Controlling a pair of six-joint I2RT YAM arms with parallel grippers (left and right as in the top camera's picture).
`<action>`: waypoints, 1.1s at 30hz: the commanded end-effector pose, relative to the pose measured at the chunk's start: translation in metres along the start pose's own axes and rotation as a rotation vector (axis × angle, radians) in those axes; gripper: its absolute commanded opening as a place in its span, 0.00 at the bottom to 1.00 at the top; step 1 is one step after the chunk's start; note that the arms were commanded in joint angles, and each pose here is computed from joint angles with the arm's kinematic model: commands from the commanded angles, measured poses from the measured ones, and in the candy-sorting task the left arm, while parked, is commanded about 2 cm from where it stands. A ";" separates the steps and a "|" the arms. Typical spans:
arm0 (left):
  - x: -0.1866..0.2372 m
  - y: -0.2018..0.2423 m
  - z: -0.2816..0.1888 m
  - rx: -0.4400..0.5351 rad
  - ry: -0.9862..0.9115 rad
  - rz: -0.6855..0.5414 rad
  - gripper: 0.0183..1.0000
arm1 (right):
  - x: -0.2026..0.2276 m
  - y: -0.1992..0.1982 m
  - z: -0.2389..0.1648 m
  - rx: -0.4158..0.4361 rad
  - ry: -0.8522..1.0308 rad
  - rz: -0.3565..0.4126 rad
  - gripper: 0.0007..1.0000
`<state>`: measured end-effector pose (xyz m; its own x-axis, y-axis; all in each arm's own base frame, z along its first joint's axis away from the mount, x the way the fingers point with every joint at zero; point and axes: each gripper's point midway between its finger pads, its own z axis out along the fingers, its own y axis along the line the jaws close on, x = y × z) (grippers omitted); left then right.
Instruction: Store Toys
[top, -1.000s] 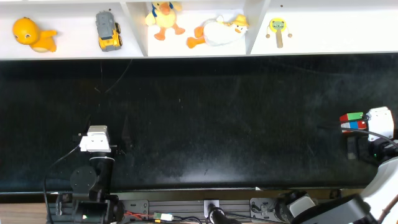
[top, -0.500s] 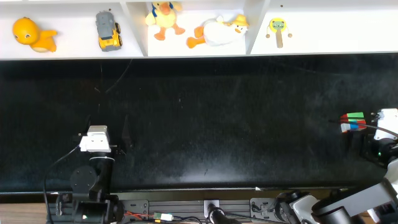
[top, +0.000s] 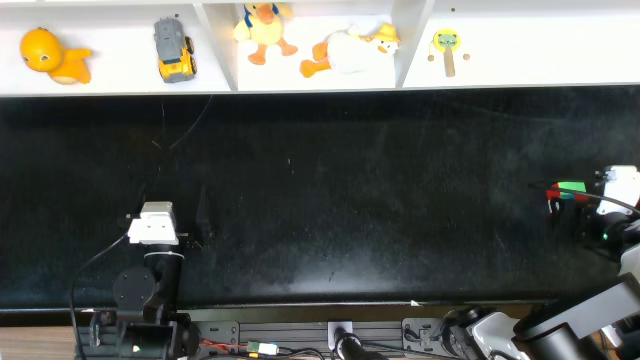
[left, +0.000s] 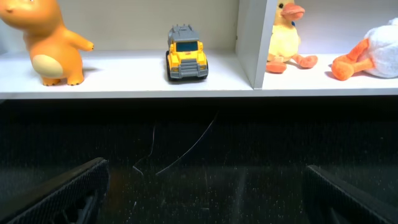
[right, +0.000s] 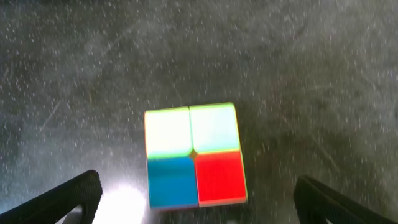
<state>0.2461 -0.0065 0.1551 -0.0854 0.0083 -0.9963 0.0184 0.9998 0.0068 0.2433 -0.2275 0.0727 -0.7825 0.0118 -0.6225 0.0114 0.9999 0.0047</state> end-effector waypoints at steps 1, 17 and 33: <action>-0.001 -0.002 0.000 0.012 -0.006 0.019 1.00 | -0.004 0.005 0.007 -0.023 -0.009 0.010 1.00; -0.001 -0.002 0.000 0.012 -0.006 0.019 1.00 | 0.016 0.010 0.029 -0.039 0.101 0.023 1.00; -0.001 -0.002 0.000 0.012 -0.006 0.019 1.00 | 0.011 0.006 0.030 -0.021 0.084 0.007 0.53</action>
<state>0.2461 -0.0065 0.1552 -0.0850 0.0083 -0.9963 0.0184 0.9998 0.0068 0.2502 -0.2246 0.0440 -0.8365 0.0225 -0.5475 0.0150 0.9997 0.0181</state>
